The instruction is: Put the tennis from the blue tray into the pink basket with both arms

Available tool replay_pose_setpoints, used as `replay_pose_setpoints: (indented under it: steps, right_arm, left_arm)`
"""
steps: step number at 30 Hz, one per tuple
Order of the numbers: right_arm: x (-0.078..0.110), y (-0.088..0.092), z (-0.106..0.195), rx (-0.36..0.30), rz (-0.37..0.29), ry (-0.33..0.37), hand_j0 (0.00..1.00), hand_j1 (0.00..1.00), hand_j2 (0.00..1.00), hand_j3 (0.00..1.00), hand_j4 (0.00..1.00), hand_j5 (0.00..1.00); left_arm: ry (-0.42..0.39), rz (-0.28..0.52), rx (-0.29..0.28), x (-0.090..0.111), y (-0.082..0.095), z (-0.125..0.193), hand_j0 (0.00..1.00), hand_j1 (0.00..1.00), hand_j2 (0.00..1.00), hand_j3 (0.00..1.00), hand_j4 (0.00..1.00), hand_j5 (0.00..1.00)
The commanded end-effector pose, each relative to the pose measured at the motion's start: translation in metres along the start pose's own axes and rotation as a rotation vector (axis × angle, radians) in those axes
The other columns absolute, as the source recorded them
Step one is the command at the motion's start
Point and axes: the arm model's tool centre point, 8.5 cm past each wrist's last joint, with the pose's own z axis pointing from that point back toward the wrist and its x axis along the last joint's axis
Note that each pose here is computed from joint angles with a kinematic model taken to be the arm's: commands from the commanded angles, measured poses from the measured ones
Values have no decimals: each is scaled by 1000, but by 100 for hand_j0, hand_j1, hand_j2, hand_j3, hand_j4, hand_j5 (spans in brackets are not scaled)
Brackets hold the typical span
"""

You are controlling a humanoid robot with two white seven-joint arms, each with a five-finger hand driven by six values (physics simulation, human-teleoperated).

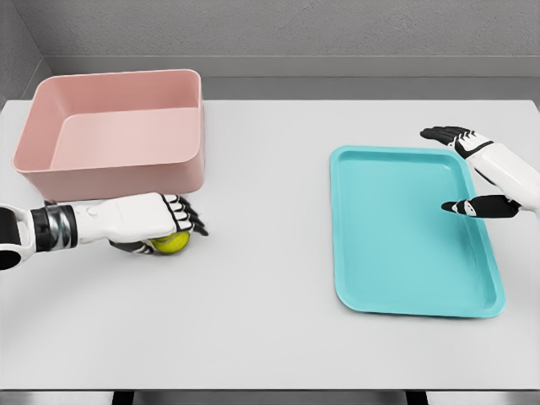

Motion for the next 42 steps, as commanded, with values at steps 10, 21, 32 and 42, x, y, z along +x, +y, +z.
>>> replay_pose_setpoints:
  steps: [10,21,32,42]
  right_arm:
    - [0,-1,0,-5,-6,-2,100,100,100,100,100,100]
    - [0,-1,0,-5,-6,-2,100,100,100,100,100,100]
    - [1,-1,0,-5,-4,-3,100,100,100,100,100,100]
    - [1,-1,0,-6,-4,-4,100,100,100,100,100,100]
  left_arm:
    - [0,3,-22,-1,0,0,43,43,43,43,43,43]
    - [-38,-20,34,9,26,5,46,46,46,46,46,46]
    - [-5,-16,97,-8,62,37,46,46,46,46,46,46]
    - [76,-34,133,-39,88,49,46,46,46,46,46,46]
